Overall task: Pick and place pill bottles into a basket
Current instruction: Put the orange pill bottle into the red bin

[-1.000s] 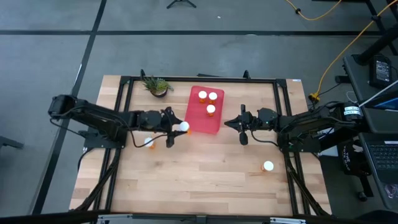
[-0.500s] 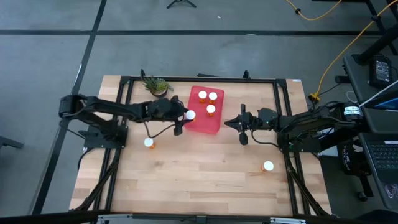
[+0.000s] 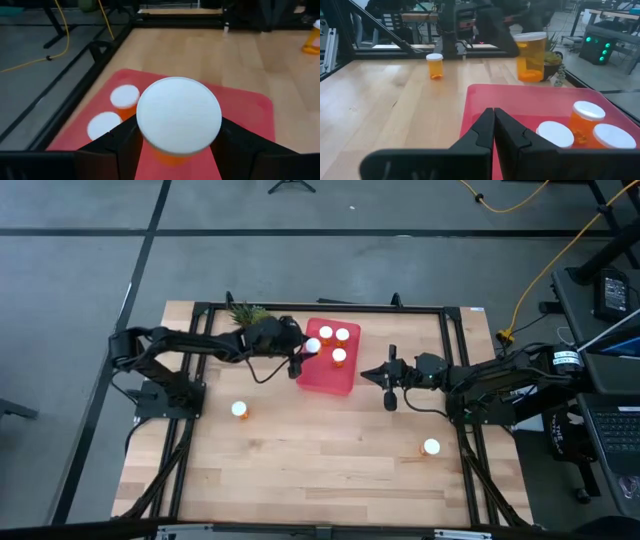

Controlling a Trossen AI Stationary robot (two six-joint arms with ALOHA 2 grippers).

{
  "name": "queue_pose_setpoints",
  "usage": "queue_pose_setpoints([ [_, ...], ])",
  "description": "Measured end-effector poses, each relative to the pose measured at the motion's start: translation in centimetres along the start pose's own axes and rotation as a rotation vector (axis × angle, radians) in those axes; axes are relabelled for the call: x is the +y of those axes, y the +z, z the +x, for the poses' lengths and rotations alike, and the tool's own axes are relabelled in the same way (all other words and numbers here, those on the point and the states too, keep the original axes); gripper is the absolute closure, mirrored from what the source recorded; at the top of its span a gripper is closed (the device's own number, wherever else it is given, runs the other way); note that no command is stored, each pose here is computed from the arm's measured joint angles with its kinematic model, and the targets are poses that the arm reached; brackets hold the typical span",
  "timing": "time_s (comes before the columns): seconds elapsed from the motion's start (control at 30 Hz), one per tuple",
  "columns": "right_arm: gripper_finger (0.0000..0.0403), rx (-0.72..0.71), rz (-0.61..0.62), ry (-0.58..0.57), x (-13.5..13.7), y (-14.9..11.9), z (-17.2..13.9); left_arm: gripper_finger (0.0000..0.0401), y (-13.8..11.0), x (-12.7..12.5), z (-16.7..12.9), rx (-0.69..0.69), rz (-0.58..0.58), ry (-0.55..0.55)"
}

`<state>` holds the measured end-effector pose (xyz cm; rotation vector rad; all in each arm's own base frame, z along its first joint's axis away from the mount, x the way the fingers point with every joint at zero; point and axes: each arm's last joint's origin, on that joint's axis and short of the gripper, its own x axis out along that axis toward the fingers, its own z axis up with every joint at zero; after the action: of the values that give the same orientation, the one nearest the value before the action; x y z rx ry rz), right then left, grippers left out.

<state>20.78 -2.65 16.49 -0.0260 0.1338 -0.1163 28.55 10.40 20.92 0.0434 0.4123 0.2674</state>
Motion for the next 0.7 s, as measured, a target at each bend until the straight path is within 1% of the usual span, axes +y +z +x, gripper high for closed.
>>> queue_pose_setpoints([
  [0.1,0.0387,0.000,0.000,0.000,0.0,0.0,0.0,0.0198,0.3,0.6,0.5,0.000,0.007,0.011],
  [0.23,0.0387,-0.001,0.001,0.000,0.0,0.0,0.0,0.0198,0.3,1.2,1.4,0.022,-0.001,-0.017],
  [0.33,0.0387,-0.001,0.001,0.000,0.0,0.0,0.0,0.0198,0.0,1.5,2.0,0.036,-0.005,-0.013],
  [0.5,0.0387,-0.001,0.003,0.000,0.0,0.0,0.0,0.0198,-0.7,1.4,2.3,0.085,-0.011,-0.017],
  [0.6,0.0387,-0.001,0.003,0.000,0.0,0.0,0.0,0.0198,-0.7,1.4,2.4,0.075,-0.009,-0.016],
  [0.7,0.0387,0.000,0.003,0.000,0.0,0.0,0.0,0.0198,-1.1,1.4,2.7,0.096,-0.019,-0.018],
])
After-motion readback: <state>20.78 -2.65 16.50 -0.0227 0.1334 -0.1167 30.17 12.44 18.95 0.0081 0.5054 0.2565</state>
